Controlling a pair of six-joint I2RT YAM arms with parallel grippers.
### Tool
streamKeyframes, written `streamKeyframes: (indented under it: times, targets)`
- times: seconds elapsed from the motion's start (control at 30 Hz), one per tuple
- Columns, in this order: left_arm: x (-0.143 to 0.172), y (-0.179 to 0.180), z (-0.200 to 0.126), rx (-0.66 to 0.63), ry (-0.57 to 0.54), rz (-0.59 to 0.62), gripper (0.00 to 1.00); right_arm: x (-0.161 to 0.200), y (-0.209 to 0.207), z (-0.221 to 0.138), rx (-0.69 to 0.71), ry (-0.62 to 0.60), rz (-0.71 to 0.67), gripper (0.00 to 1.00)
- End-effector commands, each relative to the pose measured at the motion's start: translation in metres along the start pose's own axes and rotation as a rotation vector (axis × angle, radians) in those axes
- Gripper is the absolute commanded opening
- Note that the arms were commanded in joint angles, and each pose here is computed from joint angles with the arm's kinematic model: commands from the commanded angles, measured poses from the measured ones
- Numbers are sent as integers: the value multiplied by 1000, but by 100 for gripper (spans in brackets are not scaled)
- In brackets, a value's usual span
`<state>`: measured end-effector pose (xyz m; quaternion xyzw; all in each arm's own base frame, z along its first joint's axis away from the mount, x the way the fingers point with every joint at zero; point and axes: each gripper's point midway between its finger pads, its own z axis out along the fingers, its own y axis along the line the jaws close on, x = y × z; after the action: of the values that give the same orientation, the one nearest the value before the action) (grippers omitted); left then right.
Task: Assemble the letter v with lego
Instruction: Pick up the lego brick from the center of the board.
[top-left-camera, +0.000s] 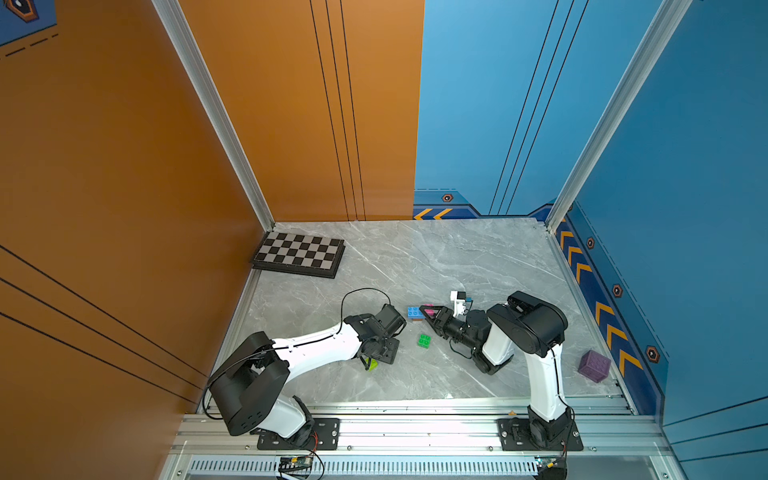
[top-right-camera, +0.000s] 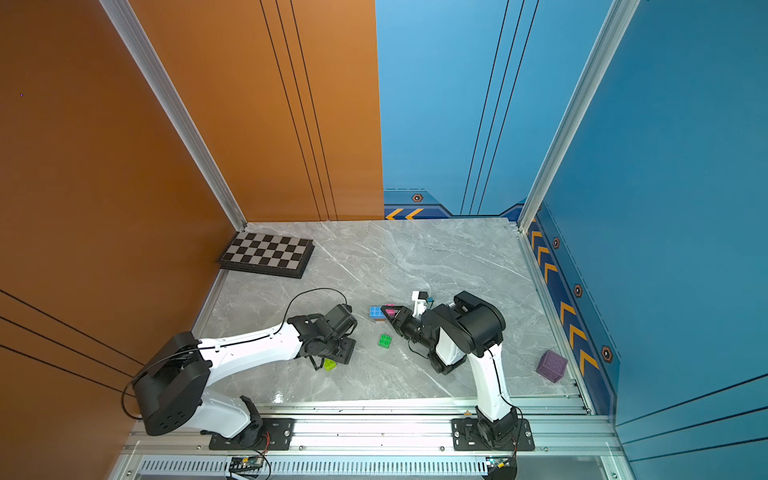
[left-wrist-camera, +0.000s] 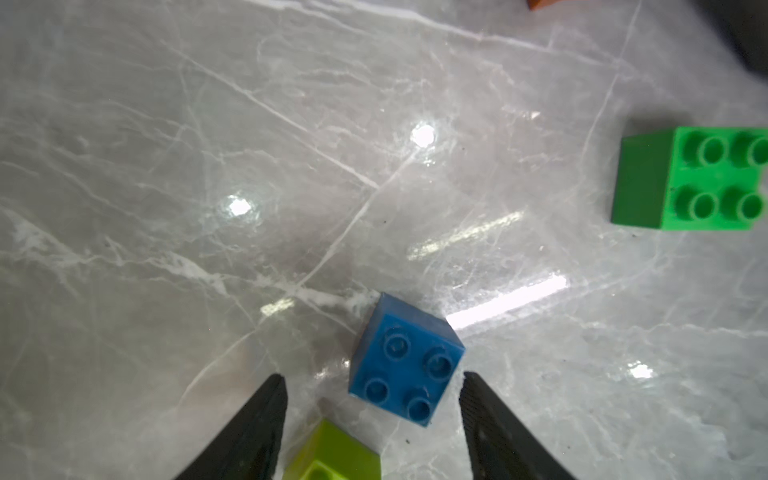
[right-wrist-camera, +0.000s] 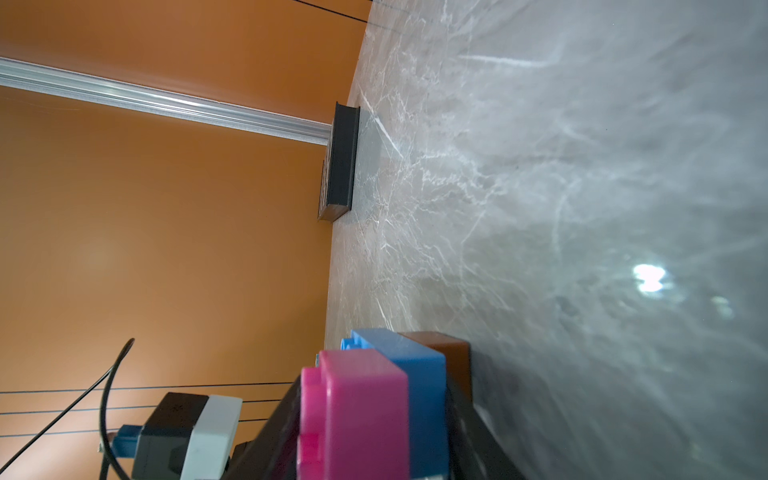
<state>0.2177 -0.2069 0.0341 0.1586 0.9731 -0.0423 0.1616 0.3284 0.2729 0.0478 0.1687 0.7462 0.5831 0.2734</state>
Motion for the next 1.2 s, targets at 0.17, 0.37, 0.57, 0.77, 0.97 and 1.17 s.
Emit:
streamKeyframes:
  times: [0.17, 0.37, 0.57, 0.77, 0.97, 1.17]
  targets:
    - [-7, -1, 3, -48, 4, 43, 54, 17, -63, -16, 215, 45, 69, 32]
    - [-11, -3, 7, -52, 9, 39, 42, 17, -63, -16, 215, 44, 69, 32]
    - [-14, -8, 4, -31, 6, 22, 33, 16, -64, -16, 218, 41, 71, 32]
    - [-22, -11, -4, 7, -12, -40, 20, 17, -64, -16, 217, 43, 71, 32]
    - [-73, -9, -54, 84, -152, -310, 15, 17, -66, -16, 221, 44, 73, 32]
    - [-107, -22, -55, 75, -148, -397, 13, 18, -69, -16, 227, 45, 75, 31]
